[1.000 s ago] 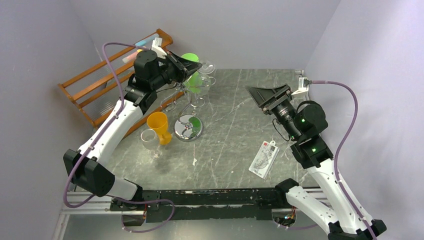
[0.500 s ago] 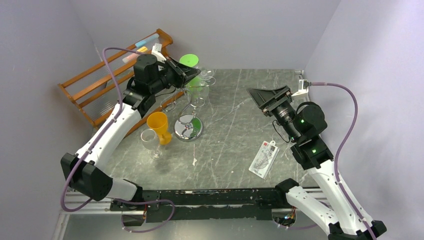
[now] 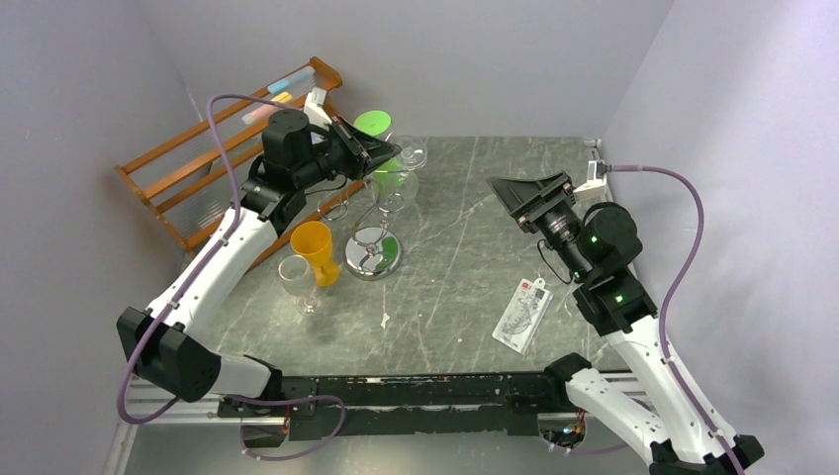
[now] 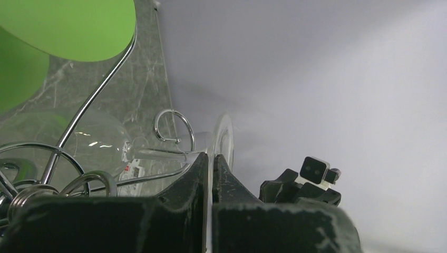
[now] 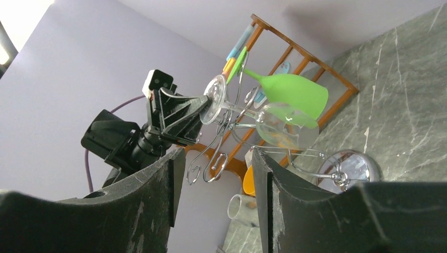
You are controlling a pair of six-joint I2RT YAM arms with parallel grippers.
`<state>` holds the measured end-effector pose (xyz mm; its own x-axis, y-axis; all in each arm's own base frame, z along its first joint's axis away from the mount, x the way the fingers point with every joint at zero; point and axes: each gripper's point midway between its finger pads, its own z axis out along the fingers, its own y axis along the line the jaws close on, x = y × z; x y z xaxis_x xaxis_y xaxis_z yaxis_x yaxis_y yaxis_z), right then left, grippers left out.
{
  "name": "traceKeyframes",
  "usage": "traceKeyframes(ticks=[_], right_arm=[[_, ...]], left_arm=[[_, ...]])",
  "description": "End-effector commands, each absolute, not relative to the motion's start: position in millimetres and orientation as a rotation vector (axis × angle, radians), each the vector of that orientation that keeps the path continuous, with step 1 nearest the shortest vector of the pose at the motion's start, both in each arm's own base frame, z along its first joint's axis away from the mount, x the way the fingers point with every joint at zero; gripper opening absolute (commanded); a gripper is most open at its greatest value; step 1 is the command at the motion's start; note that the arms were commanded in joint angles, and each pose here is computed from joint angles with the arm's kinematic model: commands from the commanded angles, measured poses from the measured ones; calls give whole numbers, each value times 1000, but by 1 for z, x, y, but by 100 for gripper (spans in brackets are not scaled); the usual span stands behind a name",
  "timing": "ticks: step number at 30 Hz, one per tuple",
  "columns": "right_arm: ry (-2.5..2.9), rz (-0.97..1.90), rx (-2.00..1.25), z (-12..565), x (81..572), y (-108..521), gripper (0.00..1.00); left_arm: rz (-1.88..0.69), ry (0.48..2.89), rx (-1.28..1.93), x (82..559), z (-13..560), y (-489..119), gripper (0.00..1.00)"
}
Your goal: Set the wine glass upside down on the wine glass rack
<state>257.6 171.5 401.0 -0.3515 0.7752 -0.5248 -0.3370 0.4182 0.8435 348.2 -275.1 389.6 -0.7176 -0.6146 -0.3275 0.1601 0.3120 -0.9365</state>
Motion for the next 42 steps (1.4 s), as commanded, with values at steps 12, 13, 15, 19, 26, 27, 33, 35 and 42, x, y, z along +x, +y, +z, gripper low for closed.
traceKeyframes(ticks=[12,13,15,19,26,27,33,35,42], right_arm=[[1515,1198,470,393,257,163,51],[1515,1197,469,392,257,162,51],[1520,1194,468,392,256,162,51],[1508,1176,486,392,258,158,51],[1511,1174,489,390,259,158,51],[1512,1174,490,389,259,158,51],[1513,1169,497,387,260,157,51],[1513,1167,500,387,260,157,51],[1518,1162,503,385,260,157,51]], left_arm=[[-1544,1843,-221,331,419,-294,5],[-1543,1844,-219,331,419,-297,5],[-1560,1835,-218,331,419,-300,5],[-1543,1833,-238,337,417,-303,5],[-1512,1831,-260,350,417,-305,5],[-1512,1835,-260,351,416,-307,5],[-1445,1826,-304,365,414,-302,5],[-1427,1828,-319,370,412,-302,5],[-1353,1842,-367,380,400,-296,6]])
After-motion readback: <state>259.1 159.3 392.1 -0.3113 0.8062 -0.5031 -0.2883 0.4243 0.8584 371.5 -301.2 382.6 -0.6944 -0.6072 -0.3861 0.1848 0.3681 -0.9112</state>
